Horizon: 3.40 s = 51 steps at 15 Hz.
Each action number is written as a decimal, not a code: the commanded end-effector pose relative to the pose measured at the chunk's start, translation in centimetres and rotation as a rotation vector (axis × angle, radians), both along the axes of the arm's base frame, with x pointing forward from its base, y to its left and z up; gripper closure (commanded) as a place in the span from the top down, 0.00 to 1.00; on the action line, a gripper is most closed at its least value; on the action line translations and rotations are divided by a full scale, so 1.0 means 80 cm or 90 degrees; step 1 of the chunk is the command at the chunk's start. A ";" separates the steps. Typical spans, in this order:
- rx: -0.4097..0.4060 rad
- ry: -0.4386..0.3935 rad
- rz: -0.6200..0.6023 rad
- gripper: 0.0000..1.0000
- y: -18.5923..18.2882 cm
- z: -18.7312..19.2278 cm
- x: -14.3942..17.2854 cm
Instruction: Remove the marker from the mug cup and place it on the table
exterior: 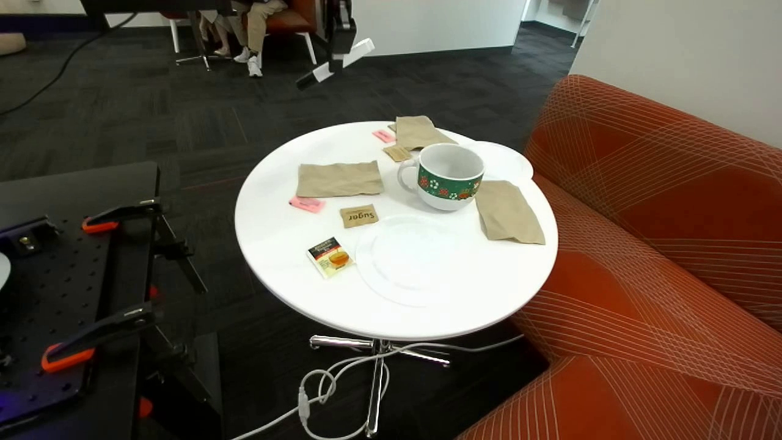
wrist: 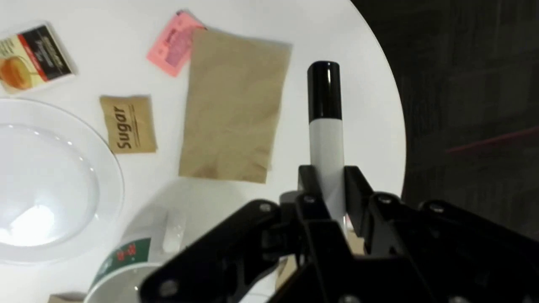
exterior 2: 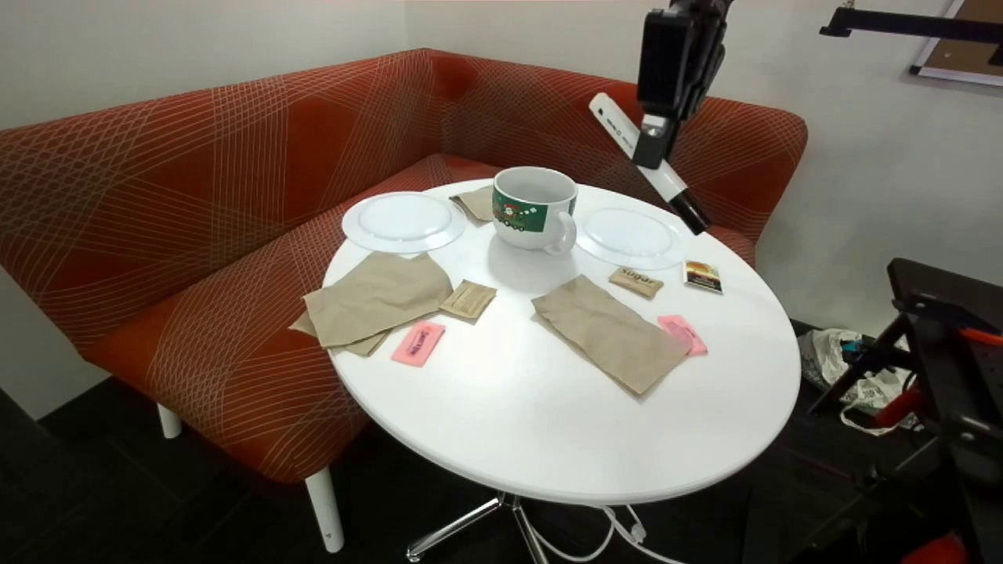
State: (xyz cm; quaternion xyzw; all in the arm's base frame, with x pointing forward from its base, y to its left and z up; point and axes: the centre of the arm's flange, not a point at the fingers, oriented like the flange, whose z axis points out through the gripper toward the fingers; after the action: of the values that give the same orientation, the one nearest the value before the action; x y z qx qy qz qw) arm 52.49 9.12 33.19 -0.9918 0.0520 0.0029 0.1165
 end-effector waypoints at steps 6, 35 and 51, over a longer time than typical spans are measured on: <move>-0.085 0.136 0.102 0.05 0.022 -0.070 0.049; -0.179 0.145 0.251 0.82 0.109 -0.183 0.192; -0.175 0.128 0.248 1.00 0.111 -0.173 0.192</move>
State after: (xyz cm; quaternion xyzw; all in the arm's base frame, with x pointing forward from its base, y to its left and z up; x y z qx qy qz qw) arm 67.46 17.82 18.95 -0.9855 -0.1244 0.1138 -0.0190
